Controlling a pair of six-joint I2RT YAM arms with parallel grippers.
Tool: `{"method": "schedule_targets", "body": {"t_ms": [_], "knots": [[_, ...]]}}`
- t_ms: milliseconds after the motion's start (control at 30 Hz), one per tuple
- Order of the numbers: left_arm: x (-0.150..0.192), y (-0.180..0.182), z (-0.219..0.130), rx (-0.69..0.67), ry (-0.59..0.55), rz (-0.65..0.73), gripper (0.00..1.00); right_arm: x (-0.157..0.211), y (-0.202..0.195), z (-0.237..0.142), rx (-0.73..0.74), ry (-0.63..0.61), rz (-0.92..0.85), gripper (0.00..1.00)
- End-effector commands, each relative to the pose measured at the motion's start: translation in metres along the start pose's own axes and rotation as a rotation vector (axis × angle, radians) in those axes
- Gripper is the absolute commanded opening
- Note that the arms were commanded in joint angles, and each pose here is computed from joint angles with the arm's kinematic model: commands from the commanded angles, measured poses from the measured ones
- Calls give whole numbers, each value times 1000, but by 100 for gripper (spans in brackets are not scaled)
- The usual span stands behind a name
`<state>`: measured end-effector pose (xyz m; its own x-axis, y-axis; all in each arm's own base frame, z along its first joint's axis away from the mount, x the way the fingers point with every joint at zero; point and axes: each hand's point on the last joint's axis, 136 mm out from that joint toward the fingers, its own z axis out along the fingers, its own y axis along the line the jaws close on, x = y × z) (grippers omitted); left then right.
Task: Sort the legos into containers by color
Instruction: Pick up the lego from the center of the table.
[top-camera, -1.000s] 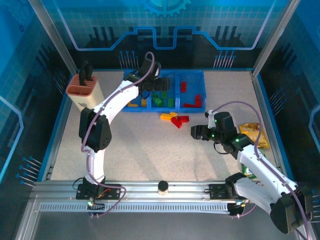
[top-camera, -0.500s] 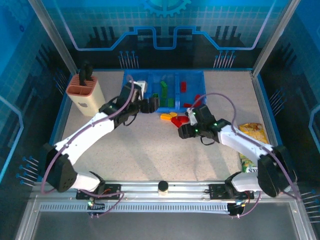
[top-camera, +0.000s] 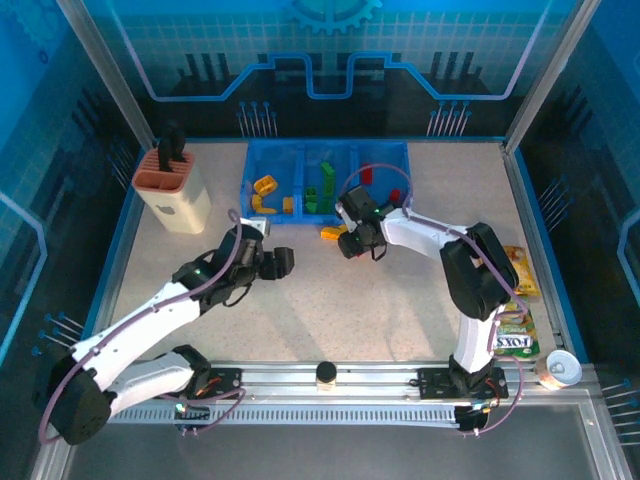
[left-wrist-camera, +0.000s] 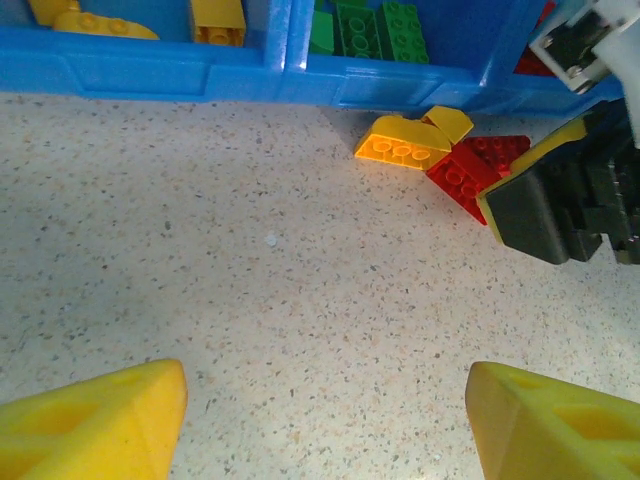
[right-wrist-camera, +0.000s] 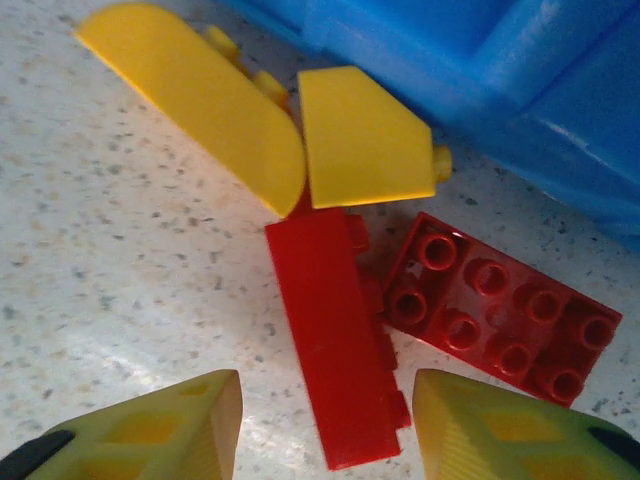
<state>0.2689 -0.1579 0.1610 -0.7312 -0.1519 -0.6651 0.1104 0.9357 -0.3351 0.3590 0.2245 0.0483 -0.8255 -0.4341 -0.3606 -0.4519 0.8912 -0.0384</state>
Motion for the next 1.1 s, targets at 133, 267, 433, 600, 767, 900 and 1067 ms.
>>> {"method": "schedule_targets", "body": {"t_ms": [133,267,433,600,767,900,1067], "knots": [[16,17,-5,-54,12,-27,73,9,6,13,62,71,-70,45],[15,16,-5,-49,8,-31,72,14,11,14,80,76,-86,35],[14,17,-6,-49,4,-30,71,17,14,8,109,67,-95,22],[16,21,-9,-60,-5,-35,70,10,17,-19,99,1,-82,17],[19,29,-13,-79,-25,-62,69,-2,24,-56,33,-102,-64,16],[26,32,-11,-86,-8,-79,68,-16,15,-83,14,-176,-18,17],[42,33,-6,-79,55,-89,68,-32,-35,-97,26,-179,159,18]]}}
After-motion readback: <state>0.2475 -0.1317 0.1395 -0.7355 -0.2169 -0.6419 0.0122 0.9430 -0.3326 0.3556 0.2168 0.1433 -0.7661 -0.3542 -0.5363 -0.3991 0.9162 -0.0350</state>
